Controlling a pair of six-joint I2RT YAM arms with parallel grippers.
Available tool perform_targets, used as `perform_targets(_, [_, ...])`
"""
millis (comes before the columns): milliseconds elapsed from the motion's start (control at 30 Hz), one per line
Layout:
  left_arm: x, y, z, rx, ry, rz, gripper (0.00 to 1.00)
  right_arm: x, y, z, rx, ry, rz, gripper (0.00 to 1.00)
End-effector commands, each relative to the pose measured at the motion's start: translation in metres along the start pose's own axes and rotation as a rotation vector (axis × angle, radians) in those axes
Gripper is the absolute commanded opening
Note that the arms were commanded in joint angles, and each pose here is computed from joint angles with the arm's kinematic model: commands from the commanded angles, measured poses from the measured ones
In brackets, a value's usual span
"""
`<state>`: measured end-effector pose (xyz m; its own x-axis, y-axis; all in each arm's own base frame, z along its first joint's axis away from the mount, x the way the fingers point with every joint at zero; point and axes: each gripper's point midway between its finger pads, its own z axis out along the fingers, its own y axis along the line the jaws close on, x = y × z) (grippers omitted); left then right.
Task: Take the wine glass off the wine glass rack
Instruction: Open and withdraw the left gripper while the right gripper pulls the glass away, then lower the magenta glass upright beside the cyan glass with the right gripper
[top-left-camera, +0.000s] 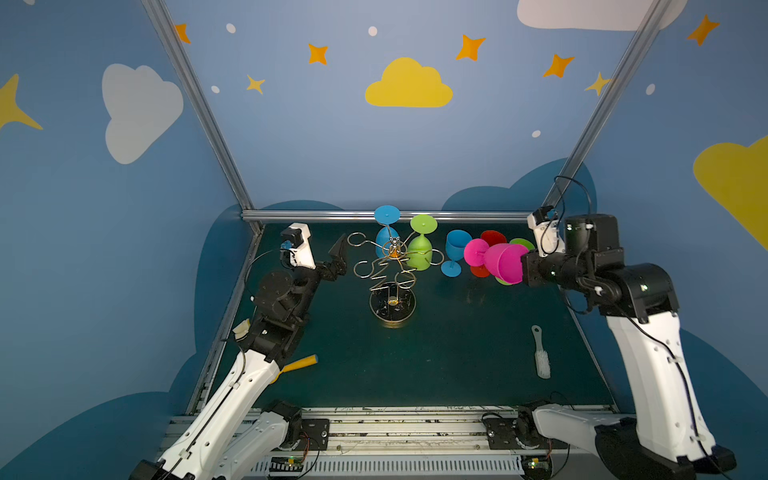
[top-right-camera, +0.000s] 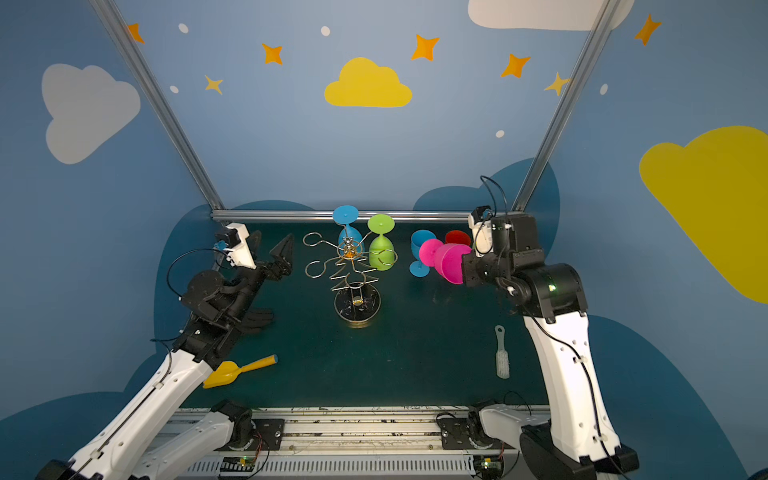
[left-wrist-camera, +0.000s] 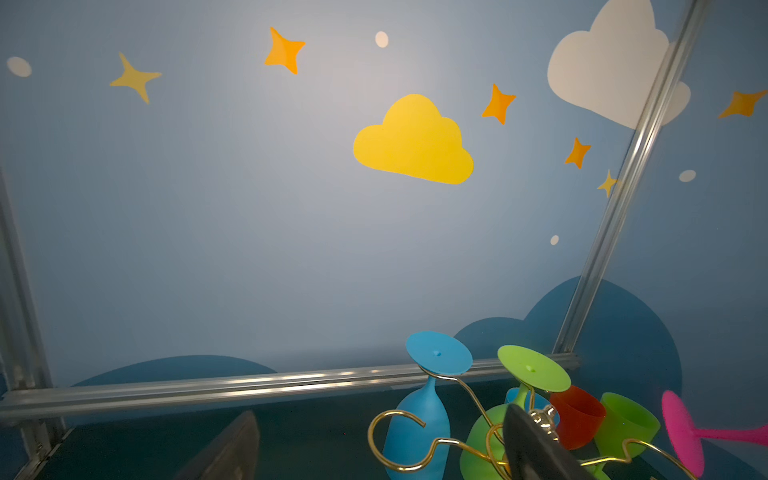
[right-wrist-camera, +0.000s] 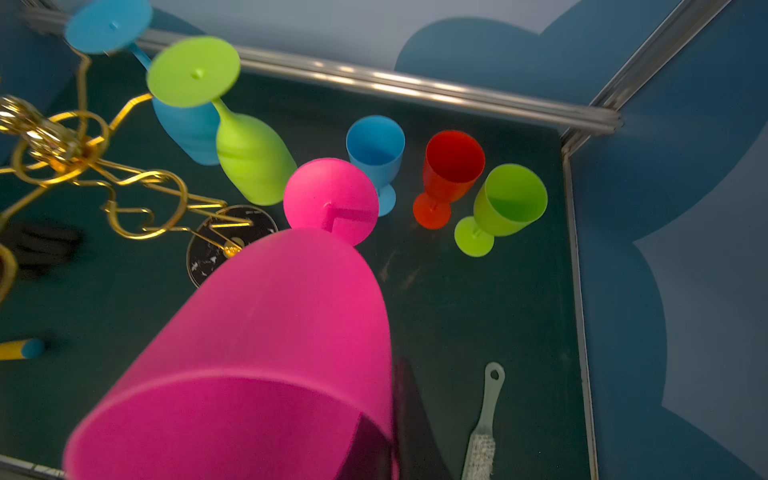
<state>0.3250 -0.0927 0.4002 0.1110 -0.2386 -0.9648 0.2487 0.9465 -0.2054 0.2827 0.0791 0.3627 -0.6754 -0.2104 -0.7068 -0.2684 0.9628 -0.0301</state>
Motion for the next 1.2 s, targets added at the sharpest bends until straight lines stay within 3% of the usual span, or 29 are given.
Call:
perform_targets(0, [0.002, 0.023, -0.016, -0.102, 0.003, -0.062, 0.92, 0.028, 0.007, 0.028, -0.041, 0.167, -0.007, 0.00])
perform_targets(133, [0.008, 0.039, -0.037, -0.164, 0.000, -0.095, 0.92, 0.048, 0.010, 0.069, -0.045, 0.283, 0.006, 0.00])
perform_targets(567, [0.001, 0.057, -0.079, -0.243, -0.035, -0.098, 0.94, 0.063, -0.002, 0.163, 0.065, 0.405, 0.009, 0.00])
perform_targets(833, [-0.003, 0.059, -0.085, -0.254, -0.047, -0.099, 0.95, 0.073, -0.011, 0.198, 0.162, 0.655, 0.059, 0.00])
perform_targets(1167, [-0.009, 0.060, -0.090, -0.261, -0.058, -0.082, 0.95, 0.057, 0.014, 0.222, 0.037, 0.605, 0.104, 0.06])
